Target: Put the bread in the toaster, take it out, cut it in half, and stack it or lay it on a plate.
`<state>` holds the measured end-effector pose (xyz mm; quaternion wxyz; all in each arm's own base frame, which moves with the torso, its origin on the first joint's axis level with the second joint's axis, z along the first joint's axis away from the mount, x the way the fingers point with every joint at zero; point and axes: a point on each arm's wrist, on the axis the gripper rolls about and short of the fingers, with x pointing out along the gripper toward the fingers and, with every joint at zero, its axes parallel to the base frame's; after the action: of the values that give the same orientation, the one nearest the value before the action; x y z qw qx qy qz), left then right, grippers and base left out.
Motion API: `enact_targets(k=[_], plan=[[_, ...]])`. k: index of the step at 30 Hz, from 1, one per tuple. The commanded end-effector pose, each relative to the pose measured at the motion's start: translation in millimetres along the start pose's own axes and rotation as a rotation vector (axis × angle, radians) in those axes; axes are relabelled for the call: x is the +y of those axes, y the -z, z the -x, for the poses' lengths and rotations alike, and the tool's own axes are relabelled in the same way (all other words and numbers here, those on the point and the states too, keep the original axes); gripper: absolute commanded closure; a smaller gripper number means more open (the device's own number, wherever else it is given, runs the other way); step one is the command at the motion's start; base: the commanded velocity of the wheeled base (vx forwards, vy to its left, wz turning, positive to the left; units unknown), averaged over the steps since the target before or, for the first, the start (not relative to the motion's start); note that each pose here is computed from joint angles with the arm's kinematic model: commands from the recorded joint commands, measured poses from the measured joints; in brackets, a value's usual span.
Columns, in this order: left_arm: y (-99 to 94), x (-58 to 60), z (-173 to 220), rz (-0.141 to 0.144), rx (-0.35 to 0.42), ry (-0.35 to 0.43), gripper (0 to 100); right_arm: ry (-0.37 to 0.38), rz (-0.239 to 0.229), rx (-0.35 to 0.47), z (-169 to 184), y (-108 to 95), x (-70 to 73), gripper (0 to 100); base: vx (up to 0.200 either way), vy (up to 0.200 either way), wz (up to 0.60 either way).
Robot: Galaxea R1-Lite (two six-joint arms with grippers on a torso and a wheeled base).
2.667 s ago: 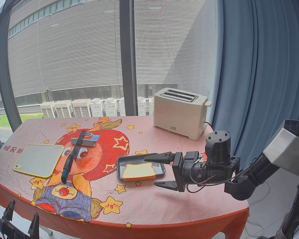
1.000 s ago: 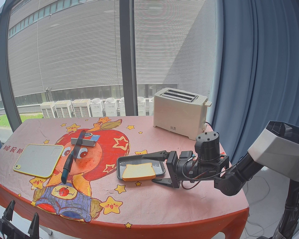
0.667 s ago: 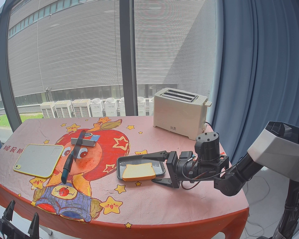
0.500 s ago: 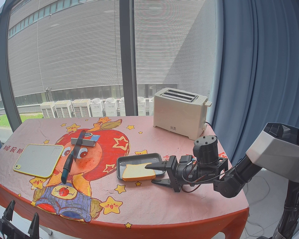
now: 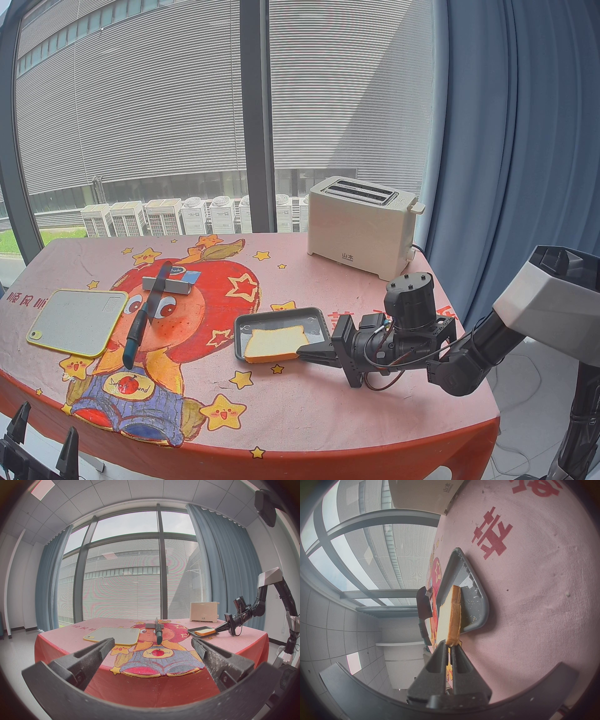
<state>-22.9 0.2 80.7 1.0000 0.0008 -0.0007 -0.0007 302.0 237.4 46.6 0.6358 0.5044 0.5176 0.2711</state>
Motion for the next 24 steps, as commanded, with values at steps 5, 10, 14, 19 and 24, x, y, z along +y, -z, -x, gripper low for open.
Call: enact_targets(k=[5, 10, 14, 19, 24], plan=[[5.3, 0.0, 0, 0.0, 0.001, 0.0, 0, -0.029, 0.014, -0.017, 5, -3, 9.1, 100, 0.0, 0.0, 0.0], [5.3, 0.0, 0, 0.0, 0.001, 0.0, 0, -0.053, 0.031, -0.028, 11, -3, 17.6, 100, 0.0, 0.0, 0.0], [5.3, 0.0, 0, 0.0, 0.001, 0.0, 0, -0.061, 0.058, -0.03, 12, -2, 18.1, 100, 0.0, 0.0, 0.0], [5.3, 0.0, 0, 0.0, 0.001, 0.0, 0, -0.105, 0.096, -0.045, 19, 1, 27.7, 100, 0.0, 0.0, 0.0], [5.3, 0.0, 0, 0.0, 0.001, 0.0, 0, -0.119, 0.11, -0.042, 22, 5, 33.8, 100, 0.0, 0.0, 0.0]])
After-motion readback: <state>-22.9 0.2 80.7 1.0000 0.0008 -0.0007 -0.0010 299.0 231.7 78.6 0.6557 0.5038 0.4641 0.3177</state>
